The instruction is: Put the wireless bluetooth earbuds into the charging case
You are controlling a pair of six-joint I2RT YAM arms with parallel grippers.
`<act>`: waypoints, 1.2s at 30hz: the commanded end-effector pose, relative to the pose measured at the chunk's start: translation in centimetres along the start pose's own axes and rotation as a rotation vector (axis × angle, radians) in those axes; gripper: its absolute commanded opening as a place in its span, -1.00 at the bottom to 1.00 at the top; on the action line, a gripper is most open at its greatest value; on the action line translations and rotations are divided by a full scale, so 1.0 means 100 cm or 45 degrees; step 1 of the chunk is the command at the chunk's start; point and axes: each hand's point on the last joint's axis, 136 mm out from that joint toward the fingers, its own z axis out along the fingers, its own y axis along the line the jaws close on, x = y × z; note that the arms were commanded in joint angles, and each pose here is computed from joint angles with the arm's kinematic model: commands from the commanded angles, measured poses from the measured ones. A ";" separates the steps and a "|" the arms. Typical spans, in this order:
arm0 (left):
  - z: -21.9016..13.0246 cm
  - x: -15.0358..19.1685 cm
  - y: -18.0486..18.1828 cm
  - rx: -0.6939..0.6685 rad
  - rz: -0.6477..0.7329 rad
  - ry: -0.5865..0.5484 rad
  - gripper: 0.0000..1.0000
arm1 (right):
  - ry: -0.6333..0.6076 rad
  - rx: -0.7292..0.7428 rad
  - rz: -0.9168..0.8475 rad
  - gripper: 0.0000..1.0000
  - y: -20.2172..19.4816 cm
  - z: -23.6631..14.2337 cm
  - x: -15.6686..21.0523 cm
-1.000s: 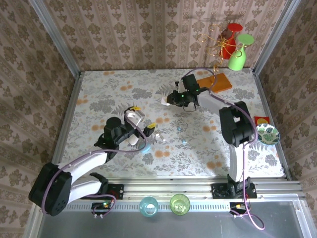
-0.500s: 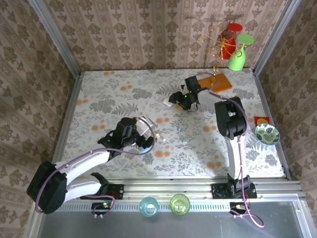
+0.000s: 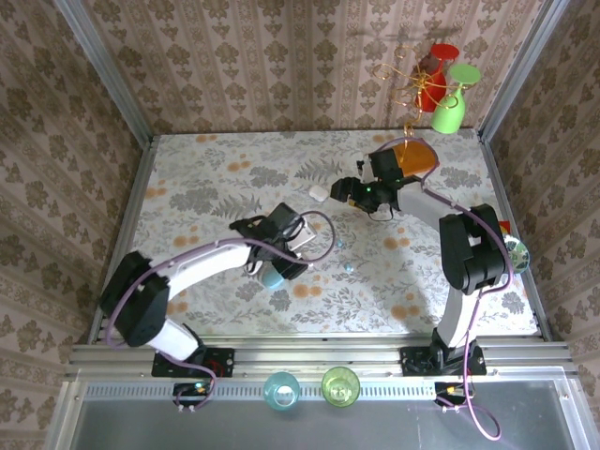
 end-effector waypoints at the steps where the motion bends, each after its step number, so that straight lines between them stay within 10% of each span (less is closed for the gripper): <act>1: 0.000 0.053 -0.005 -0.002 0.044 0.364 0.80 | -0.012 0.020 -0.038 0.47 -0.005 -0.004 0.003; 27: 0.037 0.097 -0.021 0.103 0.045 0.608 -0.10 | -0.017 0.014 -0.007 0.44 -0.007 -0.009 0.002; 36: 0.021 0.066 -0.015 0.086 0.053 0.395 -0.44 | -0.041 -0.099 0.065 0.42 0.004 -0.036 0.006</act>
